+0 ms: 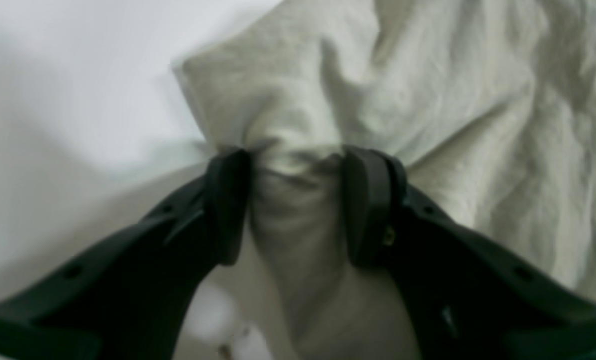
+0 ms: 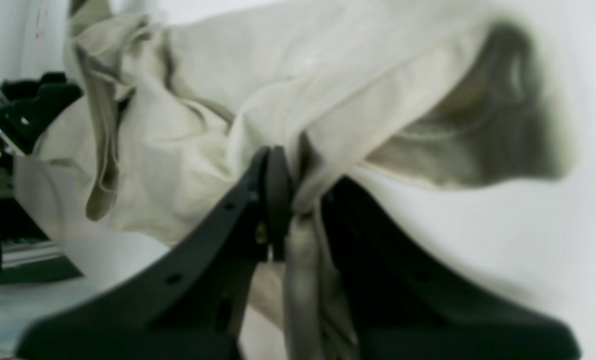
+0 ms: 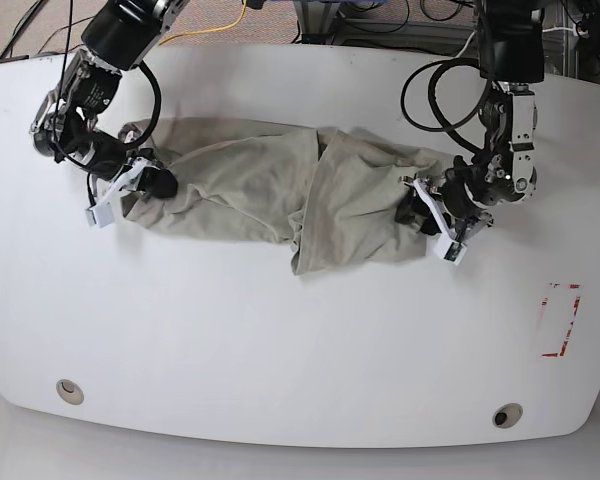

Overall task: Layout the t-shirt on the table in an organized manner, then fold the t-shirt properly
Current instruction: 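Pinch both ends of the folded strip with both grippers, then fold the strip ends together with both grippers toward the middle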

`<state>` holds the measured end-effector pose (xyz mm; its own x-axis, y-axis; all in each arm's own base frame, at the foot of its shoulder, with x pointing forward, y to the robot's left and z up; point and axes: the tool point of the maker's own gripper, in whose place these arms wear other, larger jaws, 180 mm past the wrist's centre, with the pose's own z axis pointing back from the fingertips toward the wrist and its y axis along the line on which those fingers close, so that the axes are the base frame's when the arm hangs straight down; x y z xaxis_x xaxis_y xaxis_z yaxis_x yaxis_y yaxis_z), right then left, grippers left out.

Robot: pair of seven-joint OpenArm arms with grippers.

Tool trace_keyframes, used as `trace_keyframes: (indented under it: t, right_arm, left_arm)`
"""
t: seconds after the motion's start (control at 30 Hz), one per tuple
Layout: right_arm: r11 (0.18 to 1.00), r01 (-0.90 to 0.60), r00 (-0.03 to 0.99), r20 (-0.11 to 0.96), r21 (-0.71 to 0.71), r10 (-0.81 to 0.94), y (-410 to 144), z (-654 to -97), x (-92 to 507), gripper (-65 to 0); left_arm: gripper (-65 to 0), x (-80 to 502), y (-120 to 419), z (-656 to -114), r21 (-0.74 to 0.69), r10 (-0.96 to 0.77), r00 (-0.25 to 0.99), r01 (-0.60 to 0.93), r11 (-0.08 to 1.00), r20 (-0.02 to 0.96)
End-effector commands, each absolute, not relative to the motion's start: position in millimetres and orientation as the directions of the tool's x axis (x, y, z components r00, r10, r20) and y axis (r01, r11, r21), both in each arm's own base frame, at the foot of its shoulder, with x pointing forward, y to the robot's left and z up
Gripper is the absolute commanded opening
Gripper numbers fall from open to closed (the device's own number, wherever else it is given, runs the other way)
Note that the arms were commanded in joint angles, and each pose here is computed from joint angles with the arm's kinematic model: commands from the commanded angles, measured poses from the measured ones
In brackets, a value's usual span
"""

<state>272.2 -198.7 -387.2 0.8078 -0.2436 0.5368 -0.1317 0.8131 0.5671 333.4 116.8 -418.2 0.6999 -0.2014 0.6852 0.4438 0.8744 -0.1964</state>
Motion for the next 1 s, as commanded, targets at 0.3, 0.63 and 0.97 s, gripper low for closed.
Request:
trace_keyframes:
  t: [0.3, 0.63, 0.97]
  right_arm:
    - [0.852, -0.394, 0.69, 0.723, 0.346, 0.026, -165, -320, 281, -62.3]
    - [0.777, -0.547, 0.616, 0.778, 0.312, 0.122, -103, -297, 280, -62.3]
    - [0.739, -0.596, 0.607, 0.779, 0.314, 0.158, -67, -297, 285, -62.3]
  left_arm:
    - [-36.4, 320, 60, -426, -0.25, -0.242, 0.712, 0.512, 0.822, 0.659]
    - [-36.4, 305, 3, -430, -0.291, -0.273, 0.716, 0.558, 0.777, 0.643]
    - [-36.4, 298, -34, -427, -0.33, -0.254, 0.728, 0.555, 0.764, 0.636]
